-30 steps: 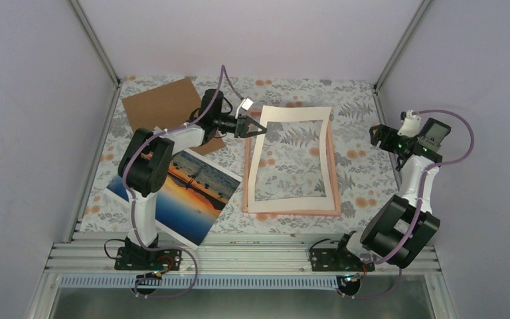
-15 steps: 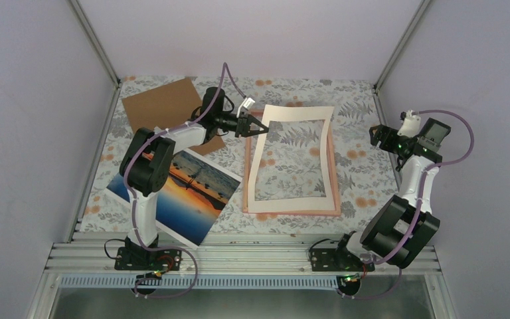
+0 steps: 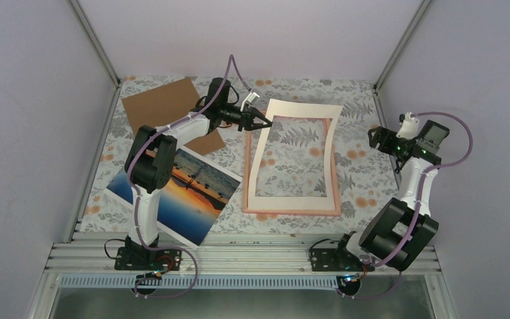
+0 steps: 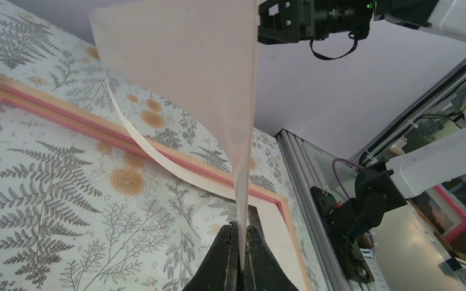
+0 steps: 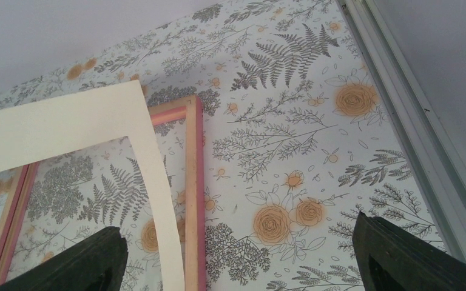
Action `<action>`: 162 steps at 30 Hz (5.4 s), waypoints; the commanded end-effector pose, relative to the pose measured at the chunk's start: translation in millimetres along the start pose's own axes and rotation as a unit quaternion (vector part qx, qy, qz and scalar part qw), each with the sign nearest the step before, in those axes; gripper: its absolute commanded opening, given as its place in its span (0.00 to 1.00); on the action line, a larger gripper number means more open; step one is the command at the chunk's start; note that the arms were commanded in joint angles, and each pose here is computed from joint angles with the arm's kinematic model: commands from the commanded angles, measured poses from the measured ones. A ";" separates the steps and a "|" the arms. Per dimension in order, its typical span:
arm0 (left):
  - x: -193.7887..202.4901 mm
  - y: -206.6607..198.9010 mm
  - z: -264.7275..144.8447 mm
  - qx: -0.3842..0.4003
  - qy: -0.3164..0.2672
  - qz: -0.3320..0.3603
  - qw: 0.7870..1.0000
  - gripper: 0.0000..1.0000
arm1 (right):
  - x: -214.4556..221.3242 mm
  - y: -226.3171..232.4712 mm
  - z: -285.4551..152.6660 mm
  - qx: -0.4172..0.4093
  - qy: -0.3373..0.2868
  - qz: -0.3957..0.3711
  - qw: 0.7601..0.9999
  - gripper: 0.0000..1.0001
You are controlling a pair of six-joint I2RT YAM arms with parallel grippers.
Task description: Put the photo into the frame
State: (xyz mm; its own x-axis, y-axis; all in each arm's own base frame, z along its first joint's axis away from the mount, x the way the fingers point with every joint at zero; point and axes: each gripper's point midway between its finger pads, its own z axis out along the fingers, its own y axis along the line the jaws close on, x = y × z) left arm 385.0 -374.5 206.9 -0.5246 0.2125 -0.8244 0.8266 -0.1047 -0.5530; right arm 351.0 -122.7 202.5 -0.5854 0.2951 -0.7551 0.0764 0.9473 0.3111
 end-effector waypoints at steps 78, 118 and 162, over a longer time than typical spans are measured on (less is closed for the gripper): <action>35.7 66.4 -79.6 -0.480 0.187 0.112 0.850 1.00 | -1.2 21.0 -8.4 -0.023 -0.022 -0.017 0.999 0.92; 243.2 12.4 -422.4 -0.478 0.163 -0.135 0.853 0.67 | 21.8 93.2 19.4 -0.104 0.012 -0.081 0.991 0.87; -210.8 -40.6 -307.4 -0.628 0.093 0.324 0.701 0.02 | 19.6 85.6 13.2 -0.077 0.000 -0.072 0.994 0.86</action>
State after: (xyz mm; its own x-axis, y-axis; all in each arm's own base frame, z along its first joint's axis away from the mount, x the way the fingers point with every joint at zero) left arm 514.2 -55.8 417.8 -0.1161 0.5289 -0.8407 0.5582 0.7348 0.3852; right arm 357.8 -30.7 198.1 -0.6089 0.1567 -0.7776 -0.1489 0.9403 0.3062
